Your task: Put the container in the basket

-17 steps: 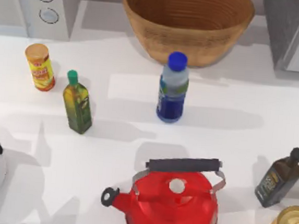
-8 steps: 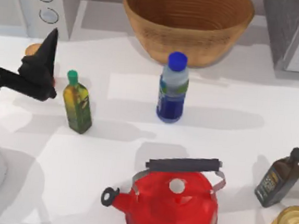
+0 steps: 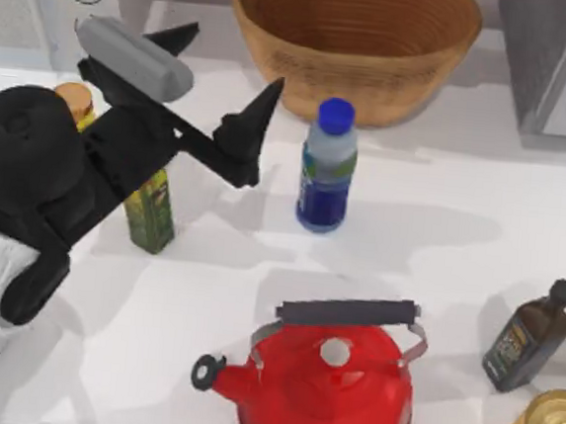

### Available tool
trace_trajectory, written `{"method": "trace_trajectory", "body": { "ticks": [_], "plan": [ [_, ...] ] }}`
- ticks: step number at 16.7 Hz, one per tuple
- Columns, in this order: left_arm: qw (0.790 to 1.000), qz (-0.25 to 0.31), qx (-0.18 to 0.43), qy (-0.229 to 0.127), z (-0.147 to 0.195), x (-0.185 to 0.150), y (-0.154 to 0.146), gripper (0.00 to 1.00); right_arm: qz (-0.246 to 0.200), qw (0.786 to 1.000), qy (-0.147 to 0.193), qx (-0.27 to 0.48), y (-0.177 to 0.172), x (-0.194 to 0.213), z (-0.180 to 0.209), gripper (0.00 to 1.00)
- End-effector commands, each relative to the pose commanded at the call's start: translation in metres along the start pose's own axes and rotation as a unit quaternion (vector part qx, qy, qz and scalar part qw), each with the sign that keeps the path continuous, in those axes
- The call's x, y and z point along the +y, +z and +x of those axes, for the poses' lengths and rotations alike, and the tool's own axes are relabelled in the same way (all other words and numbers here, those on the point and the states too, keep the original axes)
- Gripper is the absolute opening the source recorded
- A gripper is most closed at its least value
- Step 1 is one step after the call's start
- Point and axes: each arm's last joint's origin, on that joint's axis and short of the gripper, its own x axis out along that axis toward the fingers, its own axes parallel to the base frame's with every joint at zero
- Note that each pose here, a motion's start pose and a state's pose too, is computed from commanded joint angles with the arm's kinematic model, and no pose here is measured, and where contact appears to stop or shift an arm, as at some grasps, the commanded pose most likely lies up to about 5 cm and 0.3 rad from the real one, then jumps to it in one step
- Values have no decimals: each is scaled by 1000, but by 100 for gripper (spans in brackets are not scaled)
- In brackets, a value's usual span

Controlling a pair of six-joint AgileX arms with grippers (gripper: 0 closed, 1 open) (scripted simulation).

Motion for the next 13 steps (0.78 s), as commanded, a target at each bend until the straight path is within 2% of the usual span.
{"method": "trace_trajectory", "body": {
  "ticks": [4, 8, 11, 13],
  "plan": [
    [999, -5, 15, -50, 26, -17, -63, 100, 0, 1000, 0, 0, 0, 0, 0, 100],
    [997, -9, 37, -74, 26, -28, -117, 100, 0, 1000, 0, 0, 0, 0, 0, 100],
    [996, -11, 51, -75, 20, -28, -137, 100, 0, 1000, 0, 0, 0, 0, 0, 100],
    [996, -11, 53, -74, 19, -28, -139, 100, 0, 1000, 0, 0, 0, 0, 0, 100]
  ]
}}
